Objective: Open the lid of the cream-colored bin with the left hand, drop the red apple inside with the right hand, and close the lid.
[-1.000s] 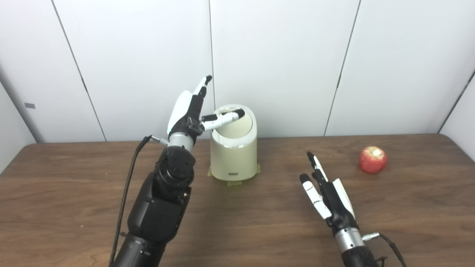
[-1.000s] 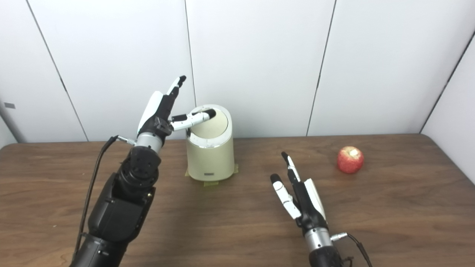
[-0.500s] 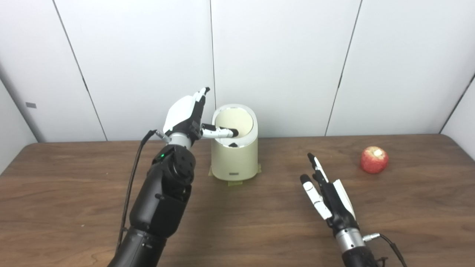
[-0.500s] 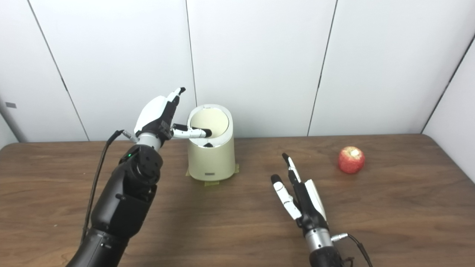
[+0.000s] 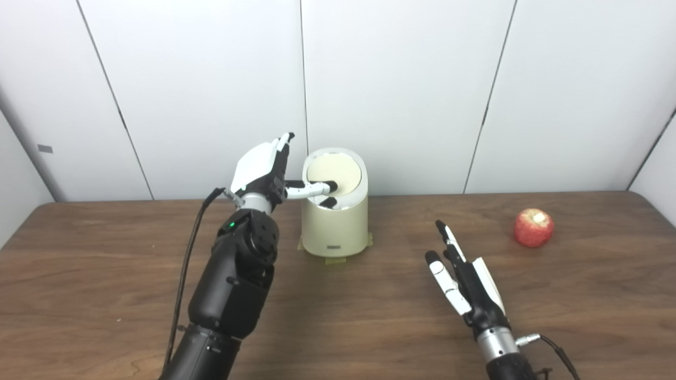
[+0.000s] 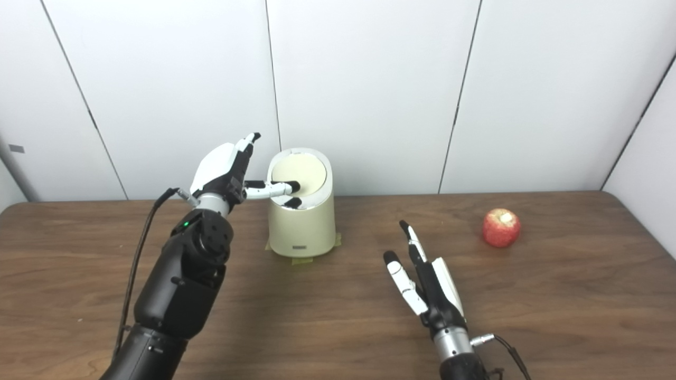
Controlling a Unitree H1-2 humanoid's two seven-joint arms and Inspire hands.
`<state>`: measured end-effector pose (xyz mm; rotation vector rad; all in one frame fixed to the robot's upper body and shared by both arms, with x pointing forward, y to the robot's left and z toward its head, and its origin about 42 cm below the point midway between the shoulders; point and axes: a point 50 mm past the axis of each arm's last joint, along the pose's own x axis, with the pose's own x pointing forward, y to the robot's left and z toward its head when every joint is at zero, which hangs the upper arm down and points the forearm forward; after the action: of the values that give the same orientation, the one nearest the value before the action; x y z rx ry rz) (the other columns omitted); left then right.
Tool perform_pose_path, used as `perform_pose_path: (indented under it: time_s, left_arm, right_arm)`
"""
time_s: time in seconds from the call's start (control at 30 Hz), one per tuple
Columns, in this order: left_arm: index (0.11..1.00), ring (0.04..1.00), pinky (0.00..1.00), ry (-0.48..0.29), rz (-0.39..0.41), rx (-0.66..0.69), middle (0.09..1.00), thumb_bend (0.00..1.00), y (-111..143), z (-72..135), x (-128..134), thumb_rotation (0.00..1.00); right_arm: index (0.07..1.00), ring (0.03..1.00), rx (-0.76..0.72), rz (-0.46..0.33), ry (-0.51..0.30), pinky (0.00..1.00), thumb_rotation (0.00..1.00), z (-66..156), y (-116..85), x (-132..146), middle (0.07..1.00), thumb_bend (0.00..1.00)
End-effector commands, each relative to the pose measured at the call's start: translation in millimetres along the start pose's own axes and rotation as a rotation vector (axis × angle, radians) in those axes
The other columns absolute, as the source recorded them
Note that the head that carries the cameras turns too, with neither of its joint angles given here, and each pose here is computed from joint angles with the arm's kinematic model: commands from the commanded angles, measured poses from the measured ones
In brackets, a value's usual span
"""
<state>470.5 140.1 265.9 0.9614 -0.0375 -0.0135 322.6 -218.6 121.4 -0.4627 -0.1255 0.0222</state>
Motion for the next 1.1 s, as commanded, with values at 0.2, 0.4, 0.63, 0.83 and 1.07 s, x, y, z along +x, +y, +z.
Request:
perform_pose_path:
  time_s: [0.2,0.4,0.63,0.83,1.07]
  left_arm:
    - [1.0,1.0,1.0,-0.062,0.067,0.011,1.0,0.91,25,35,11,0.75]
    - [1.0,1.0,1.0,-0.067,0.058,0.043,1.0,0.89,28,42,15,0.71]
    - [1.0,1.0,1.0,-0.065,0.045,0.087,1.0,0.89,27,45,19,0.65]
    - [1.0,1.0,1.0,-0.045,0.04,0.133,1.0,0.87,21,42,26,0.51]
    - [1.0,1.0,1.0,-0.025,0.026,0.187,1.0,0.87,16,36,30,0.43]
  right_arm:
    - [0.989,0.998,0.002,-0.015,-0.059,0.95,1.0,13,-3,7,1.0,0.23]
    - [0.986,0.993,0.007,-0.015,-0.06,0.96,1.0,15,-1,6,1.0,0.23]
    - [0.979,0.994,0.007,-0.015,-0.069,0.96,1.0,15,0,6,0.997,0.24]
    - [0.974,0.985,0.008,-0.011,-0.066,0.95,1.0,17,1,6,0.992,0.25]
    - [0.97,0.979,0.0,-0.008,-0.066,0.93,1.0,18,1,6,0.989,0.25]
